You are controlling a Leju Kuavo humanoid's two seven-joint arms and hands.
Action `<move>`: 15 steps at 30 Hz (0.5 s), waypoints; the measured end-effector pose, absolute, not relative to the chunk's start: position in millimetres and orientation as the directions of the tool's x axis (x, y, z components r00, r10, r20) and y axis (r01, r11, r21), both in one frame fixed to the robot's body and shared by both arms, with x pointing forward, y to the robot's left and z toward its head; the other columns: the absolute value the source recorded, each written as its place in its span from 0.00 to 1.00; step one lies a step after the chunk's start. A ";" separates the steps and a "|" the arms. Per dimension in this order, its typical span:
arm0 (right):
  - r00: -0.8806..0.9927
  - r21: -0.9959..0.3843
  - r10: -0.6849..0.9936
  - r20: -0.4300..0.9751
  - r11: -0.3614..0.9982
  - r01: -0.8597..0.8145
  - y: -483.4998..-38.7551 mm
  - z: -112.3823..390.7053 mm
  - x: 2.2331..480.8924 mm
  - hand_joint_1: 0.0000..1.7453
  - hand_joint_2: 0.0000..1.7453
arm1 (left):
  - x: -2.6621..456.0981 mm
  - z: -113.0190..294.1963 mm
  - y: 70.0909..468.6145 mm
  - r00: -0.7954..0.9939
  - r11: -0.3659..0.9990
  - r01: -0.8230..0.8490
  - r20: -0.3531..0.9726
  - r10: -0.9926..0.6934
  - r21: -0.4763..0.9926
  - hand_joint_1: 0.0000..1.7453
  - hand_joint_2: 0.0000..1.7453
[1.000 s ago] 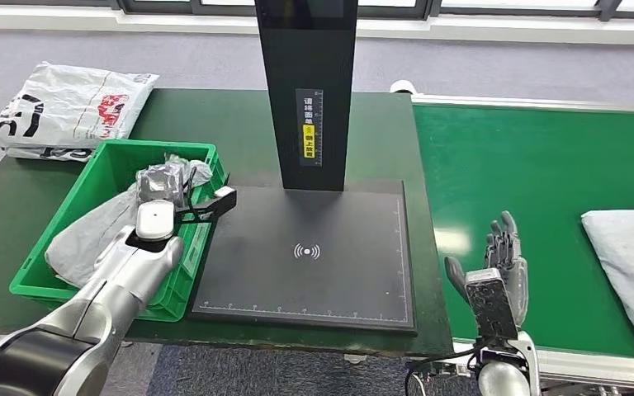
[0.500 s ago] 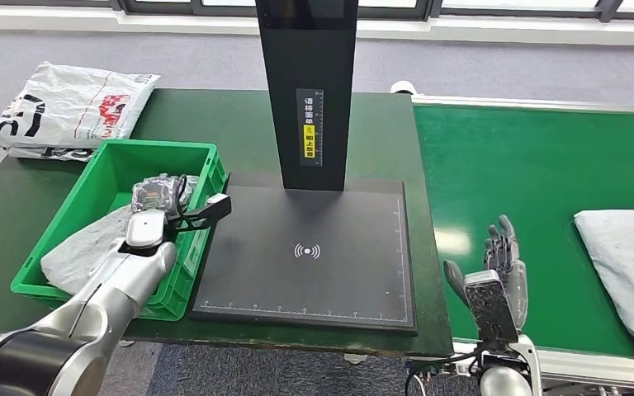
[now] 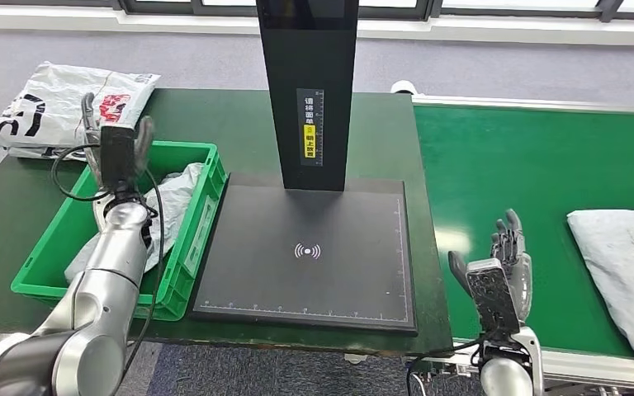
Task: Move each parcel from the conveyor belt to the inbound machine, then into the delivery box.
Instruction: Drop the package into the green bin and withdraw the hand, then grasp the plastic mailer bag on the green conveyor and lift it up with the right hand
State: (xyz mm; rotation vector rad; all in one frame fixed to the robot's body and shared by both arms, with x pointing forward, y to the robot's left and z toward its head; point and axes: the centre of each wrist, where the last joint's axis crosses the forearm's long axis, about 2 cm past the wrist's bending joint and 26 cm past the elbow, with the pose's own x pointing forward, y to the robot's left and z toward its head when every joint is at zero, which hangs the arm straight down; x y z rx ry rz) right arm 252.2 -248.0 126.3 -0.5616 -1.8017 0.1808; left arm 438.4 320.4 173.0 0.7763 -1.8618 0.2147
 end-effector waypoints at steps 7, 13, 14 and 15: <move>-0.179 -0.417 0.493 0.851 0.843 0.341 -254.6 122.9 256.7 0.00 1.00 | 441.3 181.3 288.0 -0.346 0.917 -0.398 0.923 -0.169 0.019 0.00 0.00; -0.103 -0.462 0.538 0.837 0.794 0.396 -275.9 113.4 261.4 0.00 1.00 | 422.4 160.5 212.3 -0.352 0.997 0.044 0.935 -0.045 0.065 0.00 0.00; -0.089 -0.470 0.544 0.834 0.786 0.403 -280.2 111.0 262.5 0.00 1.00 | 417.0 155.9 199.1 -0.348 0.993 0.093 0.937 -0.034 0.071 0.00 0.00; -0.076 -0.475 0.548 0.833 0.779 0.409 -283.9 108.9 263.3 0.00 1.00 | 411.9 152.1 187.5 -0.344 0.988 0.131 0.939 -0.028 0.078 0.00 0.00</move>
